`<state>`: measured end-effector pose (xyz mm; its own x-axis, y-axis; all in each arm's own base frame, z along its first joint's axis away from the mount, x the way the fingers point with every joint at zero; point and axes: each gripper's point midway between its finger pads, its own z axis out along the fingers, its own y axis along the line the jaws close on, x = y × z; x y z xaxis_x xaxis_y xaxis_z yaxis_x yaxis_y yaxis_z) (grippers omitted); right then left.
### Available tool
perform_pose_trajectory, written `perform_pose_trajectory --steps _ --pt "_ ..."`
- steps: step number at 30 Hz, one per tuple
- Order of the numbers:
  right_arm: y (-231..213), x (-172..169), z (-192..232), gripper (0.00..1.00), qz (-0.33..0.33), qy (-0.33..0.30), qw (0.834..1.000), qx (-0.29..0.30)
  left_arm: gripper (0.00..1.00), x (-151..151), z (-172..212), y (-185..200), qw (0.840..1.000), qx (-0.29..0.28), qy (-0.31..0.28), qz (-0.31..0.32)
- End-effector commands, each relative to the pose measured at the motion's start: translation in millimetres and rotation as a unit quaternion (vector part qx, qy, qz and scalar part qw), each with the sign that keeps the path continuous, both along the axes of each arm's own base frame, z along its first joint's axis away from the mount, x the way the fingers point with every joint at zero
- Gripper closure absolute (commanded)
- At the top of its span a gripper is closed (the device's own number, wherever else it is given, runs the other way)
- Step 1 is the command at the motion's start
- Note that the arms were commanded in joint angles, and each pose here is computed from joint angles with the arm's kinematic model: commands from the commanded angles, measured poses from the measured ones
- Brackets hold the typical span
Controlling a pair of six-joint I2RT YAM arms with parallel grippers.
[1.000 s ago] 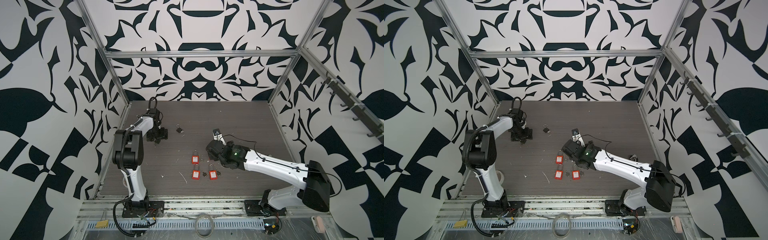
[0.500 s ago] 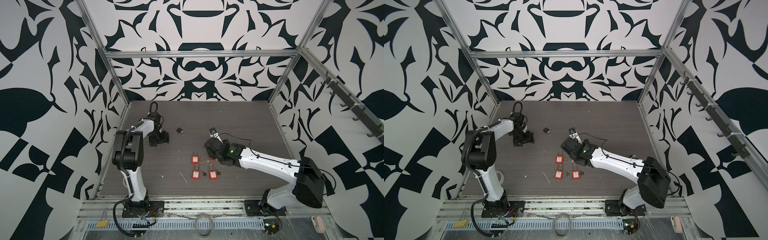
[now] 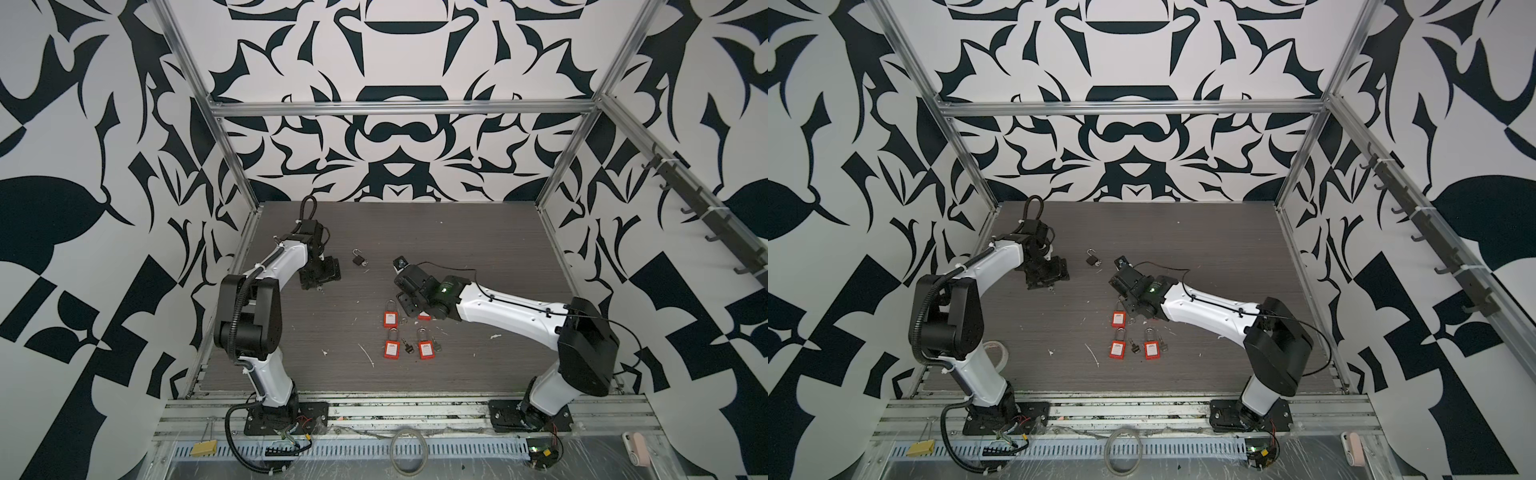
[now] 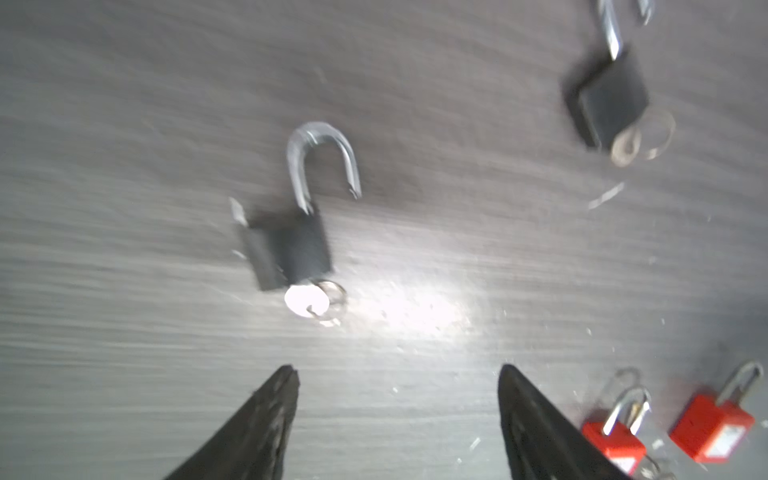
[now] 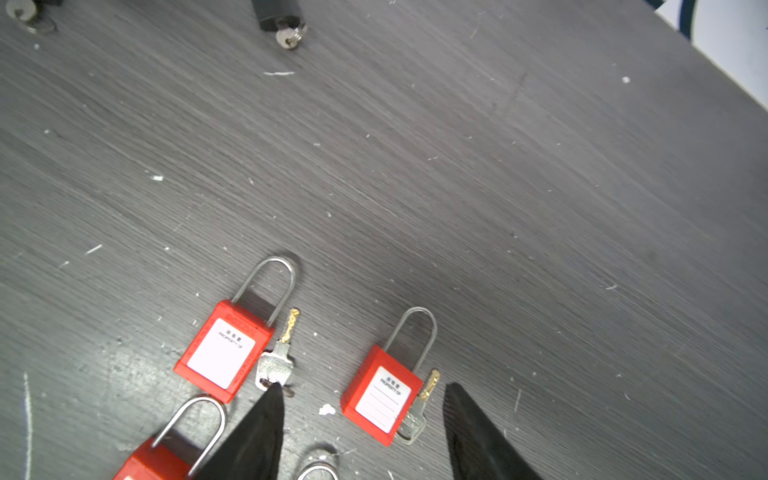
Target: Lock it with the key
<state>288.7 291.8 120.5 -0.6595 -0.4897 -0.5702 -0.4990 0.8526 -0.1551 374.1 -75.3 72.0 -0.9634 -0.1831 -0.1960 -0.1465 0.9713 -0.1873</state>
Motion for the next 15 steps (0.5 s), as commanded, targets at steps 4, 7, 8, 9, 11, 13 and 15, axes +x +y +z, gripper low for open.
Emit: perform_pose_trajectory --steps 4,7,8,9,11,13,15 --pt "4.1 0.6 9.6 0.42 -0.001 0.01 1.0 0.006 0.39 10.9 -14.8 24.3 0.996 0.075 0.039 -0.033" --pt "-0.6 -0.6 8.8 0.43 -0.01 0.012 1.0 0.004 0.41 14.0 -26.0 31.5 0.994 0.091 0.054 -0.037" --pt "-1.6 -1.6 9.1 0.43 -0.013 0.012 1.0 0.004 0.41 15.2 -27.8 32.4 0.994 0.09 0.054 -0.038" --pt "-3.5 -2.6 8.2 0.43 -0.014 0.014 1.0 0.003 0.41 15.2 -30.9 31.7 0.994 0.09 0.057 -0.039" --pt "-6.3 -4.5 6.8 0.44 -0.016 0.014 1.0 0.002 0.41 16.1 -35.8 31.1 0.993 0.089 0.063 -0.04" --pt "-8.5 -6.5 5.6 0.44 -0.016 0.016 1.0 0.001 0.41 17.6 -40.6 30.9 0.993 0.088 0.068 -0.038" --pt "-10.1 -7.0 4.9 0.44 -0.016 0.016 1.0 0.0 0.41 18.2 -44.8 31.2 0.993 0.088 0.074 -0.035"
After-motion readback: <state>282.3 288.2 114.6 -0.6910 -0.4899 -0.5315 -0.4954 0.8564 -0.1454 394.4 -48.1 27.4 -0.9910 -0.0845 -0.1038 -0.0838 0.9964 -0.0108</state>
